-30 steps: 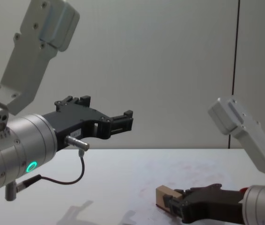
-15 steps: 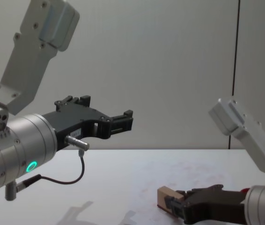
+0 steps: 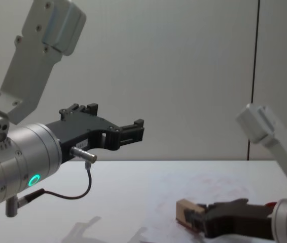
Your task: Use the one hand to pick up the stamp and affix it onto the A4 paper.
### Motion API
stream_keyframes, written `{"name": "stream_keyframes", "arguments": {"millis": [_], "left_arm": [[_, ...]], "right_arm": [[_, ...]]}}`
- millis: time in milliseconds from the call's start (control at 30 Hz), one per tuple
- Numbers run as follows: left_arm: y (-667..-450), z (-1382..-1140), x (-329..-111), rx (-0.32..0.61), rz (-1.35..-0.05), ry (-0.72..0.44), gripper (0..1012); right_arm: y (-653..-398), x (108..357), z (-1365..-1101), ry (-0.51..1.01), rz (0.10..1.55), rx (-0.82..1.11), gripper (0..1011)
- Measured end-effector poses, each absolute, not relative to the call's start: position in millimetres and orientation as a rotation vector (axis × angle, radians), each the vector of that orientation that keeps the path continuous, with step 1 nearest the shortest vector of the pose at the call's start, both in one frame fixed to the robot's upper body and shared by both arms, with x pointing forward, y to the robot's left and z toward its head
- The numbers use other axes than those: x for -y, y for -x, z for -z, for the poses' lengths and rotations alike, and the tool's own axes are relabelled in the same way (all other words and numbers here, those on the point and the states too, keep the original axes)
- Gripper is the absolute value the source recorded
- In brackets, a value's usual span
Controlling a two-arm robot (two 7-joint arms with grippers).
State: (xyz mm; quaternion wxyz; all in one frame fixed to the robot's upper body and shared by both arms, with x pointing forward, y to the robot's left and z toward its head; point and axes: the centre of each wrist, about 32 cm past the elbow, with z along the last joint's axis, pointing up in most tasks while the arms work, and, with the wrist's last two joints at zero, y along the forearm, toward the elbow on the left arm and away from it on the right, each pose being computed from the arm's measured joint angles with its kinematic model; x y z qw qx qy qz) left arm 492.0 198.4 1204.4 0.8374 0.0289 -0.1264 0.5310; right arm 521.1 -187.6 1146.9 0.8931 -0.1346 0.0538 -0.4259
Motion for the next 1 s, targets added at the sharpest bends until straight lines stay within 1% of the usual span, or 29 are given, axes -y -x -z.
{"name": "stream_keyframes", "arguments": {"millis": [200,500,733,1000], "left_arm": [[-492.0,-1204.4,-198.4,0.268,-1.124,-0.061,993],[-492.0,-1204.4,-198.4,0.268,-1.124,-0.061,993],[-492.0,-1204.4,-198.4,0.268,-1.124,-0.061,993],[-492.0,-1204.4,-198.4,0.268,-1.124,-0.061,993]], "right_arm": [[-521.6,192.2,-1154.7,0.205,0.905,-0.109,219],[-523.3,212.3,-1170.0,0.097,0.976,-0.09,219],[-524.4,225.4,-1174.3,0.087,1.028,-0.066,219],[-525.2,245.0,-1174.7,0.116,1.095,-0.027,219]]}}
